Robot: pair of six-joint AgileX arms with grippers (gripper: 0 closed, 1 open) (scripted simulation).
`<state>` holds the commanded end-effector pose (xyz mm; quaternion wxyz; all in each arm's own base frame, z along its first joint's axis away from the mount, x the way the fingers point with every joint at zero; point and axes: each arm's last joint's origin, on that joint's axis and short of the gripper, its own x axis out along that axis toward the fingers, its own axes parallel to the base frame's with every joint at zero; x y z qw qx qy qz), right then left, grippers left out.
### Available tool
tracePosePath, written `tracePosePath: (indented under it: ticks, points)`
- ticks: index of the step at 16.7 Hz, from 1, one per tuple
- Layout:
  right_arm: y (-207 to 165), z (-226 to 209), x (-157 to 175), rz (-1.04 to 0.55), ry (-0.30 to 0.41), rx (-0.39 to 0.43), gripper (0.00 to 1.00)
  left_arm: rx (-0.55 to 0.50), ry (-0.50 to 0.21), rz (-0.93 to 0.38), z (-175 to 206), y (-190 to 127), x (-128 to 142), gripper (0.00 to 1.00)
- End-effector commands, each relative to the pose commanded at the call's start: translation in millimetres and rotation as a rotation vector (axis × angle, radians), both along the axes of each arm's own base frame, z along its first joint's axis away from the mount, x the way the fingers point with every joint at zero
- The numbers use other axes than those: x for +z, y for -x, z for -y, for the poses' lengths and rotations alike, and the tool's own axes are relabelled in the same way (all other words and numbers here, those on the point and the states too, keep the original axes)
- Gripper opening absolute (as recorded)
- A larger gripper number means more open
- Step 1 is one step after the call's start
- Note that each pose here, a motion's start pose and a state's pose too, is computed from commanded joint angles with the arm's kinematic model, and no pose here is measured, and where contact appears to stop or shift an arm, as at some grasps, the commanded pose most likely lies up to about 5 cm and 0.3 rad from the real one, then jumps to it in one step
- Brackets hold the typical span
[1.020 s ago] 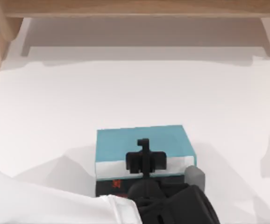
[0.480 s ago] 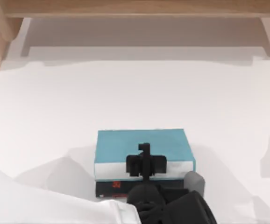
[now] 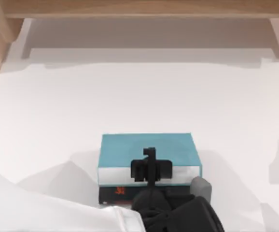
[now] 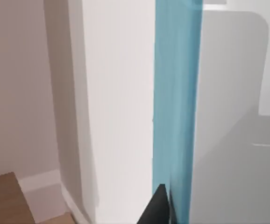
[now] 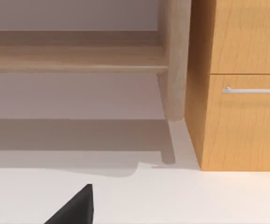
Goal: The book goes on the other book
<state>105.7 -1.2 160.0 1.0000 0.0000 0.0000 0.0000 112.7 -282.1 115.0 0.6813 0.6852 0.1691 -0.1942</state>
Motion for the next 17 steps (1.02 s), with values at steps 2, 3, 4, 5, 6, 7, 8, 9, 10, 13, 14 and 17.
tracePosePath:
  ticks: [2, 3, 4, 5, 6, 7, 8, 9, 10, 13, 14, 17]
  points:
    - [0.0, 0.0, 0.0, 0.0, 0.0, 0.0, 1.0, 0.0, 0.0, 0.0, 0.0, 0.0, 0.0, 0.3]
    - [0.0, 0.0, 0.0, 0.0, 0.0, 0.0, 1.0, 0.0, 0.0, 0.0, 0.0, 0.0, 0.0, 0.38]
    - [0.0, 0.0, 0.0, 0.0, 0.0, 0.0, 1.0, 0.0, 0.0, 0.0, 0.0, 0.0, 0.0, 0.45]
    - [0.0, 0.0, 0.0, 0.0, 0.0, 0.0, 1.0, 0.0, 0.0, 0.0, 0.0, 0.0, 0.0, 0.53]
    - [0.0, 0.0, 0.0, 0.0, 0.0, 0.0, 1.0, 0.0, 0.0, 0.0, 0.0, 0.0, 0.0, 0.6]
    - [0.0, 0.0, 0.0, 0.0, 0.0, 0.0, 1.0, 0.0, 0.0, 0.0, 0.0, 0.0, 0.0, 0.68]
    - [0.0, 0.0, 0.0, 0.0, 0.0, 0.0, 1.0, 0.0, 0.0, 0.0, 0.0, 0.0, 0.0, 0.75]
    - [0.0, 0.0, 0.0, 0.0, 0.0, 0.0, 1.0, 0.0, 0.0, 0.0, 0.0, 0.0, 0.0, 0.83]
    - [0.0, 0.0, 0.0, 0.0, 0.0, 0.0, 1.0, 0.0, 0.0, 0.0, 0.0, 0.0, 0.0, 0.9]
    - [0.0, 0.0, 0.0, 0.0, 0.0, 0.0, 1.0, 0.0, 0.0, 0.0, 0.0, 0.0, 0.0, 1.0]
    - [0.0, 0.0, 0.0, 0.0, 0.0, 0.0, 1.0, 0.0, 0.0, 0.0, 0.0, 0.0, 0.0, 1.0]
    - [0.0, 0.0, 0.0, 0.0, 0.0, 0.0, 1.0, 0.0, 0.0, 0.0, 0.0, 0.0, 0.0, 1.0]
